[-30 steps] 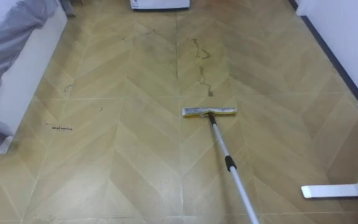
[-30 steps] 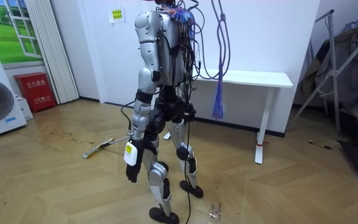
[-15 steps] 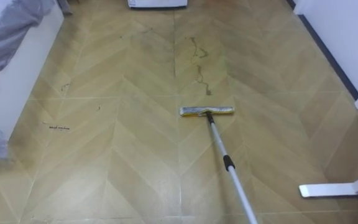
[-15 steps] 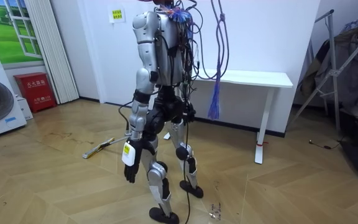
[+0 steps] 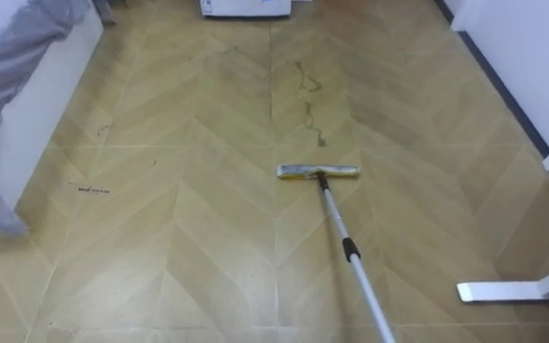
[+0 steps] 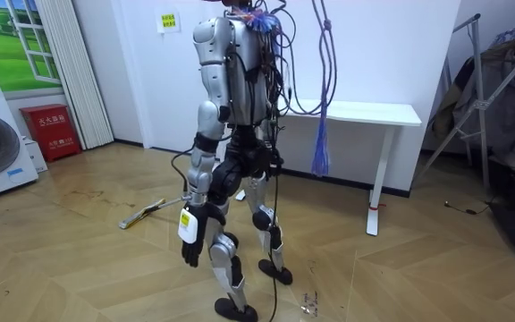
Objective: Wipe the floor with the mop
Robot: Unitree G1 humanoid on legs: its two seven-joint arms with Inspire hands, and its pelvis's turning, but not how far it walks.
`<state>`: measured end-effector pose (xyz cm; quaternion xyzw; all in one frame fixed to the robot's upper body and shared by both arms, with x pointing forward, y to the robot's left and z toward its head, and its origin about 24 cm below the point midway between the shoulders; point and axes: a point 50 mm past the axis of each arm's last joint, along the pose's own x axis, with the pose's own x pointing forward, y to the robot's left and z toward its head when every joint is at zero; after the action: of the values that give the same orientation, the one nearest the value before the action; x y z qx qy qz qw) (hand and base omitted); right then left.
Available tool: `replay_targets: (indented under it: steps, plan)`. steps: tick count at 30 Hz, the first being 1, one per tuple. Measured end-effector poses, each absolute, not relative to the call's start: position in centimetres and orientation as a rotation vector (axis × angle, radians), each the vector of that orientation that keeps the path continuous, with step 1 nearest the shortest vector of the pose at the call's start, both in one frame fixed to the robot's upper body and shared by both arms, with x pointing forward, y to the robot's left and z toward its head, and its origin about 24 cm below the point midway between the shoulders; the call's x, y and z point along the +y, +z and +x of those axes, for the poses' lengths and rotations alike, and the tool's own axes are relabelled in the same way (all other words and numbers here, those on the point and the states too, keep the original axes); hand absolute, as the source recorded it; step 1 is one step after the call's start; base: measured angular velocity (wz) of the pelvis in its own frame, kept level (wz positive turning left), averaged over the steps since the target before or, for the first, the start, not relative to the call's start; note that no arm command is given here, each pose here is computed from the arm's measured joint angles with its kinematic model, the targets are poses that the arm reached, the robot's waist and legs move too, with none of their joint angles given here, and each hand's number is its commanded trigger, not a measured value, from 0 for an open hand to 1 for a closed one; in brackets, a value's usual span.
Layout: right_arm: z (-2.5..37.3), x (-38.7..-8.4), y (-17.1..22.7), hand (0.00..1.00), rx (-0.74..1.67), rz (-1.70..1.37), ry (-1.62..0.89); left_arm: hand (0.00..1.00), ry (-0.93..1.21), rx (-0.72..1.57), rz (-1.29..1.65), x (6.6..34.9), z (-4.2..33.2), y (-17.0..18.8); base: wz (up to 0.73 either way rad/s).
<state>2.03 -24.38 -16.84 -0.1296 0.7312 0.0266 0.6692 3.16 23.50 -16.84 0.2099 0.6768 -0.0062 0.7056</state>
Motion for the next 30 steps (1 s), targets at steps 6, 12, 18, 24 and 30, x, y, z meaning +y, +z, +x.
replay_targets:
  steps: [6, 12, 18, 24, 30]
  plan:
    - [2.5, -24.6, -16.8, 1.0, 1.647, -0.305, 0.025, 0.0, -0.028, 1.498, 0.478, 23.2, 3.9, -16.9, 0.04]
    - [3.2, -24.8, -16.8, 1.0, 1.62, -0.305, -0.022, 0.0, -0.047, 1.489, 0.502, 23.0, 4.5, -16.9, 0.03]
    - [3.4, -25.2, -16.7, 1.0, 1.592, -0.288, -0.077, 0.0, -0.041, 1.502, 0.479, 22.8, 4.3, -17.0, 0.1]
    - [3.2, -25.2, -16.7, 1.0, 1.594, -0.255, -0.131, 0.0, -0.038, 1.513, 0.466, 22.5, 4.1, -17.2, 0.12]
    - [4.7, -25.1, -16.6, 1.0, 1.576, -0.261, -0.173, 0.0, -0.044, 1.481, 0.483, 21.9, 5.1, -17.2, 0.1]
